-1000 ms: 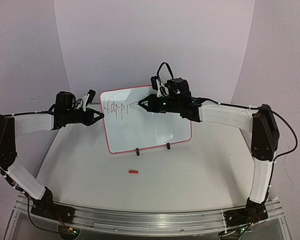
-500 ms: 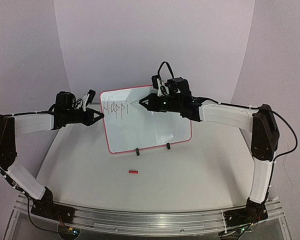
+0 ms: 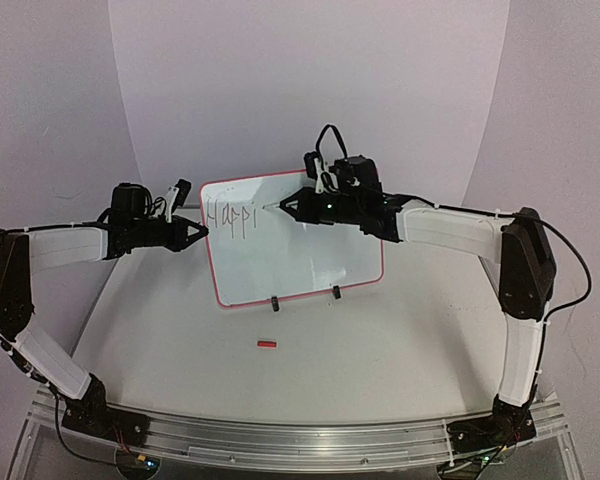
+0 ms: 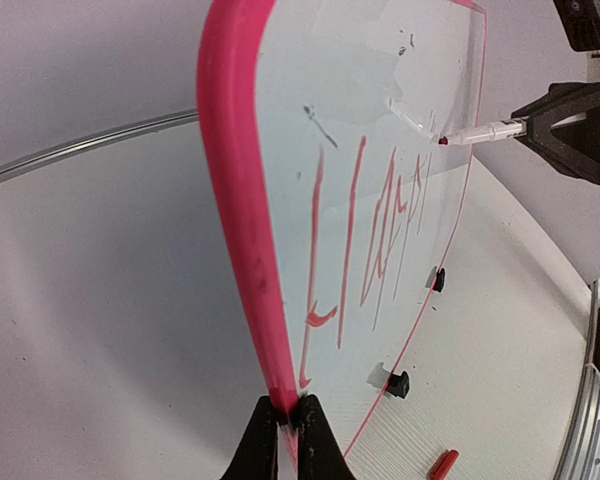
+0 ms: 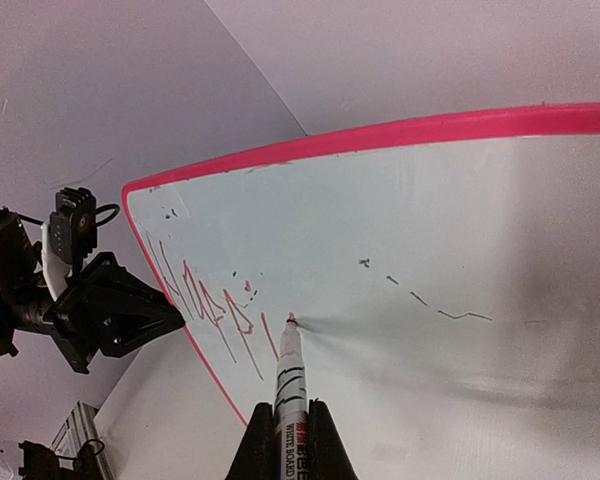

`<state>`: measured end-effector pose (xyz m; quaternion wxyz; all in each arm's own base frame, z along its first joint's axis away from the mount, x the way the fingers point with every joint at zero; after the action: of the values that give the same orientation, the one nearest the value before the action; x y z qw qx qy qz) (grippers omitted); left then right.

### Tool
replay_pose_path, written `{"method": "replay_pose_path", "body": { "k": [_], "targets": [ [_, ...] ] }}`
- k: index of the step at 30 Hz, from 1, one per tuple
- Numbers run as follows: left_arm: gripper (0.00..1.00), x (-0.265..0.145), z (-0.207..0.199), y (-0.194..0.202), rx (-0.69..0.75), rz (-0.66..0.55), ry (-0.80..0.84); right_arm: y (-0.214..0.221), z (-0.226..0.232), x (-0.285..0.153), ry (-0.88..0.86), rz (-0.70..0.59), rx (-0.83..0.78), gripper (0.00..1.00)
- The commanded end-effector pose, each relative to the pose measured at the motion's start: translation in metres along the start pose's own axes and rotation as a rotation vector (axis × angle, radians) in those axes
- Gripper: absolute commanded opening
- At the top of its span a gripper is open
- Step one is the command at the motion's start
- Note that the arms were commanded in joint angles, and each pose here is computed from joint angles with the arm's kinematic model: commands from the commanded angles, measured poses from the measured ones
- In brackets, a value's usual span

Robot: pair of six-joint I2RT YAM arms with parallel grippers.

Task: Write a sentence on the whiteboard

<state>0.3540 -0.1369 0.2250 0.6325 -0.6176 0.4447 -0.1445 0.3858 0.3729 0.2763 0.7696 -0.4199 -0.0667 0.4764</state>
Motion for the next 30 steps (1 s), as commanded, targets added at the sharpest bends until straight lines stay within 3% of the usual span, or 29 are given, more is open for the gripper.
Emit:
{"method": "replay_pose_path", "body": {
  "k": [1,17,30],
  "targets": [
    [0.0,-0.003,0.001,-0.011,0.071,-0.003,-0.035,0.007,-0.007,0.004,0.01,0.027,0.008,0.0],
    [0.0,-0.004,0.001,-0.012,0.072,-0.007,-0.035,0.015,-0.012,0.006,0.016,0.066,0.024,0.0],
    [0.0,-0.003,0.001,-0.012,0.071,-0.005,-0.036,-0.017,0.01,-0.007,-0.009,-0.052,-0.008,0.0]
  ]
}}
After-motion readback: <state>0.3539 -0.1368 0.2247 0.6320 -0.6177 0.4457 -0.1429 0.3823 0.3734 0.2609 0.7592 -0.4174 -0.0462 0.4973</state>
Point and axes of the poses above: each gripper's point midway between its finger pads, its own x axis out along the fingers, its own z axis along the line the jaws close on, y = z × x, the point moved 8 cm from there along -x, back along the fingers, and after that the axes turned 9 degrees about x, right-handed, at the moved point
